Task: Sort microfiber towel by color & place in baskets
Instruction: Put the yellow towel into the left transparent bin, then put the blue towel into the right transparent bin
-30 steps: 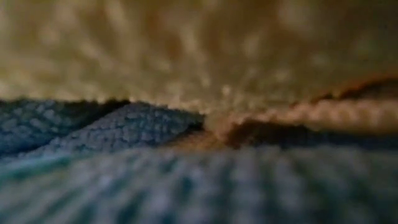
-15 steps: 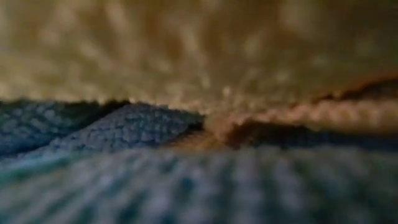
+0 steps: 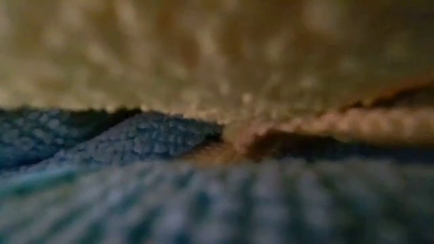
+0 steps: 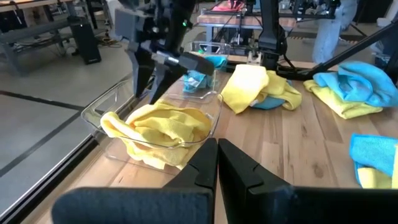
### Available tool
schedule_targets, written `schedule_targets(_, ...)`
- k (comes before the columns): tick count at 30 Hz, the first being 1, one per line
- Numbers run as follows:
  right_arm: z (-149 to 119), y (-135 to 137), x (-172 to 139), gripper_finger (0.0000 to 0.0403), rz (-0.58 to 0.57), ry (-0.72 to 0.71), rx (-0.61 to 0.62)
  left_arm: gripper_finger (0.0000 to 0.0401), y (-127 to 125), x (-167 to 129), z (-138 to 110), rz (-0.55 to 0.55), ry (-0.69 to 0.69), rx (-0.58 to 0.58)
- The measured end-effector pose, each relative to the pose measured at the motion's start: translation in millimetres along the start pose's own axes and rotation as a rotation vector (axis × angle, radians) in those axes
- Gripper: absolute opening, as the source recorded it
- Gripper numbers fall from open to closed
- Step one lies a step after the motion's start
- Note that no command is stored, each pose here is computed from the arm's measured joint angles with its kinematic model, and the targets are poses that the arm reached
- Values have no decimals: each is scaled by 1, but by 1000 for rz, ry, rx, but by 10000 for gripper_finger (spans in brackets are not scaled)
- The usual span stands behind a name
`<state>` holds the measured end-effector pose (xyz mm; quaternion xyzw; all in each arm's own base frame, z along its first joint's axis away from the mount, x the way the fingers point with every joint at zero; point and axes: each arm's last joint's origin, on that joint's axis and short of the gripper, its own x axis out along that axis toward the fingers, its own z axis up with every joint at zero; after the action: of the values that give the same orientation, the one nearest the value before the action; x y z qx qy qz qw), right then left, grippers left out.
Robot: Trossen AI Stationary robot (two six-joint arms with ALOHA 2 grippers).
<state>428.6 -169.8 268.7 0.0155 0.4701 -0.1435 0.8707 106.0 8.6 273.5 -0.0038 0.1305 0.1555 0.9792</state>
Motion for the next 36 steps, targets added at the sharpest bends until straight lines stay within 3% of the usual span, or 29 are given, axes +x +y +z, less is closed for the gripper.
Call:
schedule_targets(9, -30, 5, 61, 75, 86, 144, -16, 0, 0, 0, 0, -1, 0, 0)
schedule_targets(13, -40, 5, 82, 68, 84, 192, -17, 0, 0, 0, 0, -1, 0, -8)
schedule_targets(18, -43, 1, 87, 67, 51, 215, 8, 0, 0, 0, 0, -1, 0, -18)
schedule_targets(23, -40, -3, 71, 67, 24, 223, 35, 0, 0, 0, 0, -1, 0, -26)
schedule_targets(36, -21, -7, -16, 85, -16, 117, 238, 0, 0, 0, 0, -1, 0, -26)
